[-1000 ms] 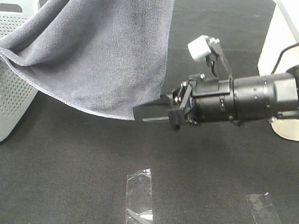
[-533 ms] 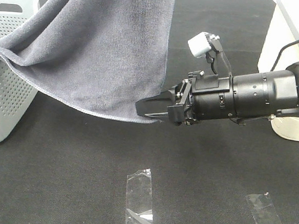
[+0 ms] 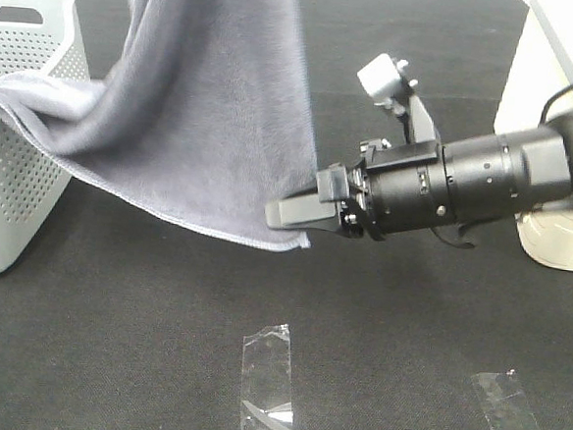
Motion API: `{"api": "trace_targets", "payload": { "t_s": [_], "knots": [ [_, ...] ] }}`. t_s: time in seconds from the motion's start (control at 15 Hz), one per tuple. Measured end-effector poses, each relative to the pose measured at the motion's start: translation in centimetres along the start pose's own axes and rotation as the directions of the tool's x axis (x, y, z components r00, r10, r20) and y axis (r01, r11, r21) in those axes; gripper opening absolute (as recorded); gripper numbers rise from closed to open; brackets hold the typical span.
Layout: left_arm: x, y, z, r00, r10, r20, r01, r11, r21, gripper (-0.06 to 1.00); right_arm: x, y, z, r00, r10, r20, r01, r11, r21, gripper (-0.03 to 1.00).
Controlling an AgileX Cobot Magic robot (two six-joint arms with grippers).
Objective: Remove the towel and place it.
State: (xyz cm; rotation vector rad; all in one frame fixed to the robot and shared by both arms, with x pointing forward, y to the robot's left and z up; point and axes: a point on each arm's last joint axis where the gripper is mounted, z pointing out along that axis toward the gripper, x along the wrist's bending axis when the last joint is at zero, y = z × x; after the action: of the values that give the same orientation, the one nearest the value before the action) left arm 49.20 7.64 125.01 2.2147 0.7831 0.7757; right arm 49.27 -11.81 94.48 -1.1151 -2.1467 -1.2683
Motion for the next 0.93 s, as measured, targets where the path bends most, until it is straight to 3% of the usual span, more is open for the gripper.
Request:
{"api": "trace_targets", "payload": {
  "t_s": [0.13,0.27,0.4,0.47,0.6,0.73,0.93],
  "knots": [
    [0.6,-0.9,1.7,0.994,0.012,-0.113,0.001,0.993,0.12,0.0,0.9,1.1,-1.2,0.996,0.025,0.088,-0.036,0.991,0.126,0.0],
    [1.3,-1.3,3.8,0.982,0.02,-0.19,0.014,0.984,0.176,0.0,2.0,3.4,-3.4,0.969,-0.031,0.246,-0.025,0.975,0.222,0.0],
    [3.3,-2.3,5.9,0.969,-0.041,-0.244,0.096,0.971,0.221,0.0,2.3,5.5,-5.9,0.882,-0.066,0.467,-0.067,0.963,0.262,0.0],
    [4.6,-3.0,6.9,0.959,-0.075,-0.272,0.145,0.959,0.244,0.0,2.0,6.5,-7.1,0.81,-0.092,0.579,-0.082,0.96,0.267,0.0],
    [6.2,-4.5,9.7,0.953,-0.153,-0.26,0.229,0.928,0.295,0.0,2.3,9.1,-9.2,0.679,-0.094,0.728,-0.068,0.98,0.189,0.0],
    [7.5,-5.2,12.3,0.947,-0.229,-0.225,0.282,0.928,0.243,0.0,3.0,11.6,-11.2,0.581,-0.115,0.806,0.003,0.99,0.138,0.0],
    [8.3,-3.6,14.8,0.951,-0.235,-0.199,0.242,0.97,0.012,0.0,3.9,15.4,-15.3,0.489,-0.075,0.869,0.114,0.993,0.021,0.0]
  ]
}}
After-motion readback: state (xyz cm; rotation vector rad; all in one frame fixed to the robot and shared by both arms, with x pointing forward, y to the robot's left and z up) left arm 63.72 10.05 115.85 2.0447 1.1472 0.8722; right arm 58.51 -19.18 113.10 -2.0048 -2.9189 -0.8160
